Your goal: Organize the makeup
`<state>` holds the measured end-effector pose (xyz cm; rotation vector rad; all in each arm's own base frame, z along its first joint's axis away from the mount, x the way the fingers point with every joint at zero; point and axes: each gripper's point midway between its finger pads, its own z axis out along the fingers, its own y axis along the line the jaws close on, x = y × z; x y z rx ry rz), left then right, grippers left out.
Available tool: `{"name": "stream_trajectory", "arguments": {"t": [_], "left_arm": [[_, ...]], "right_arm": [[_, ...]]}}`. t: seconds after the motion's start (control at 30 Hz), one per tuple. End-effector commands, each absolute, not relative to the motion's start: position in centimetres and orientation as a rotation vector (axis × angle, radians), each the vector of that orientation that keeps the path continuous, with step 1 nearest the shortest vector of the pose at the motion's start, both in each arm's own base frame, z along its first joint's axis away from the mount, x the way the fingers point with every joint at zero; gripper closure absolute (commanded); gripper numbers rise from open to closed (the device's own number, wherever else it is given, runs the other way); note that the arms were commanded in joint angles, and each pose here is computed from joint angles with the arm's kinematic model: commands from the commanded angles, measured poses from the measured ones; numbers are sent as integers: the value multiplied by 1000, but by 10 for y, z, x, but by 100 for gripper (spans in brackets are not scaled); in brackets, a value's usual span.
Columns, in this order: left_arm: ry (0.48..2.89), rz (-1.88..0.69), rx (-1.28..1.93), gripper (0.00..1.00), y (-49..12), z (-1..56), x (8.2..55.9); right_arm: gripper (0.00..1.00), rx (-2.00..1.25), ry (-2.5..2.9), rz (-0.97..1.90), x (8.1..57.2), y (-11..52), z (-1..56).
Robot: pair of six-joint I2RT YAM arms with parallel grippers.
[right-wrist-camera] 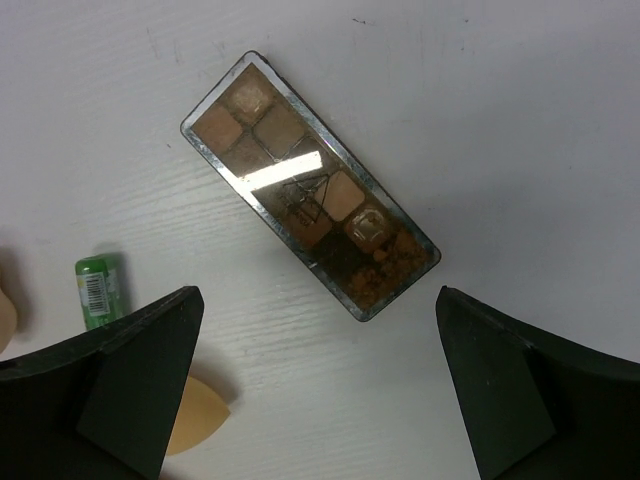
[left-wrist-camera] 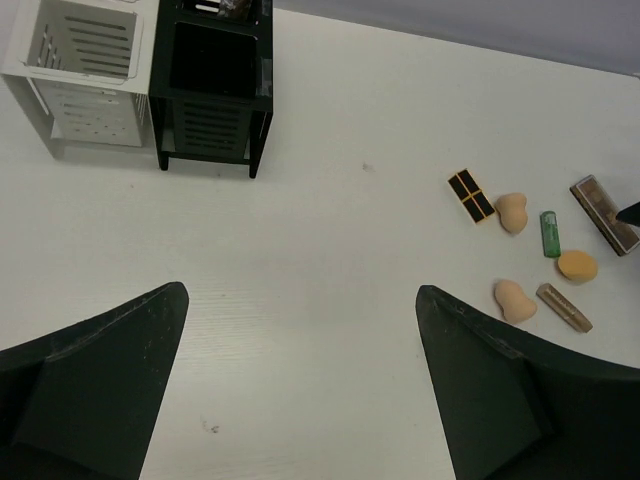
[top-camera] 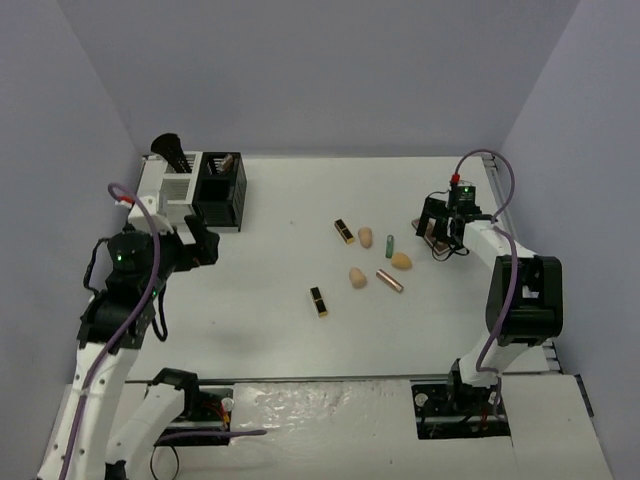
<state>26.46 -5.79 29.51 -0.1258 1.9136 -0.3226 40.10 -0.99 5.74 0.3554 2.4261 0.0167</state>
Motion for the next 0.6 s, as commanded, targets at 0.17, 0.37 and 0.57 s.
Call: {"name": "stream_trajectory", "arguments": {"t": [0.17, 0.37, 0.57], "left_arm": [[1872, -307, -94, 3, -53, 284, 238], [1902, -316, -109, 3, -54, 270, 241], [1897, -339, -122, 3, -57, 272, 244]], "right_arm": [[0, 209, 2452, 17, 430, -22, 47], [0, 142, 2495, 53, 427, -16, 33], [3, 120, 2549, 76, 413, -5, 14]]}}
